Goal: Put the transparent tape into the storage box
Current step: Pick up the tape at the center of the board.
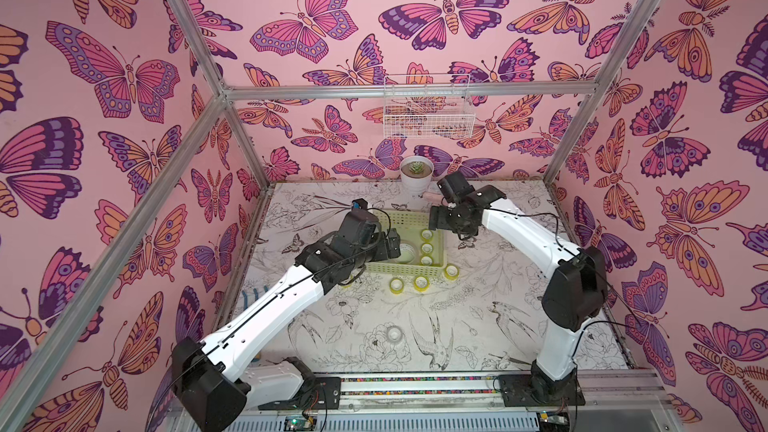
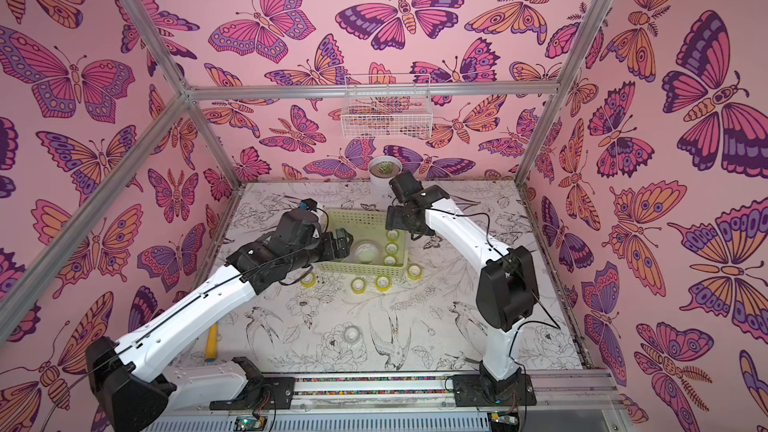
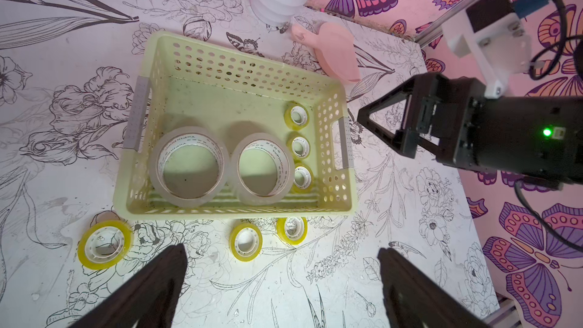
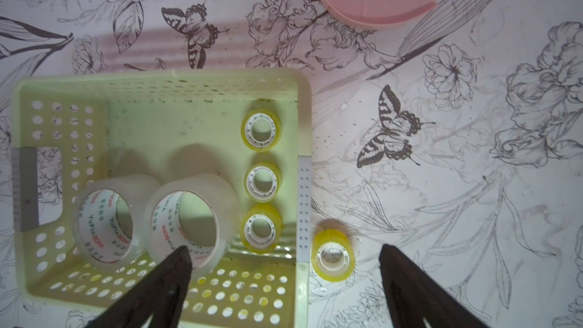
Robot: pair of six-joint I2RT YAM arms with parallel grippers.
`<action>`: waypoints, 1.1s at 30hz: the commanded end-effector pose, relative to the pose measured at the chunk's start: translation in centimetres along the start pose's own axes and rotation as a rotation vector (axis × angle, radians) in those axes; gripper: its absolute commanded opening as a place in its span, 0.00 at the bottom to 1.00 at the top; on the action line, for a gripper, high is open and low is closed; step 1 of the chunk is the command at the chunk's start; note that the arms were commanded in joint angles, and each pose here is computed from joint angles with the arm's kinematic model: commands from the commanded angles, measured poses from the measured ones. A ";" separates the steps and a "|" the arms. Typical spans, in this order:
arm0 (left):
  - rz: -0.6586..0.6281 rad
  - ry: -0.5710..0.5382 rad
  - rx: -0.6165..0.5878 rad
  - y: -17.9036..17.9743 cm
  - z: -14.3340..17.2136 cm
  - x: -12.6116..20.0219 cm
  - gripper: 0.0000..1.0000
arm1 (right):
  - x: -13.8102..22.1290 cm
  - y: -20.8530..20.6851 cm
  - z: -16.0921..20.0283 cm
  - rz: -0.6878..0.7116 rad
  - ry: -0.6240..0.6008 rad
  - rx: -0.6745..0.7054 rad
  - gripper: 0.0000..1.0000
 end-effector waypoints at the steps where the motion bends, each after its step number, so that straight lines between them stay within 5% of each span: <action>1: 0.025 0.045 -0.040 0.3 1.0 0.3 1.00 | 1.6 -1.0 0.5 -0.008 -0.025 -0.057 0.99; 10: 0.170 0.125 -0.063 -0.2 2.8 0.5 1.00 | 1.6 -5.1 4.2 0.054 0.025 -0.135 0.99; 18: 0.234 0.231 -0.018 -0.9 4.4 -0.7 1.00 | 1.7 -7.5 6.3 0.087 0.077 -0.060 0.98; 24: 0.175 0.253 0.021 -1.2 5.4 -1.2 1.00 | 0.1 -8.3 7.2 0.115 0.130 0.009 0.86; 33: 0.137 0.251 0.015 -2.7 4.9 -2.5 1.00 | -3.5 -8.1 8.0 0.082 0.187 0.006 0.47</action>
Point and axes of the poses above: each gripper's point midway between its finger pads, its own x axis back along the fingers, its own y axis along the line the jaws close on, z = x × y, the point moved 10 cm from there along x, back along the fingers, and after that the axes turned 14 degrees about -x, right-handed, at the moved point
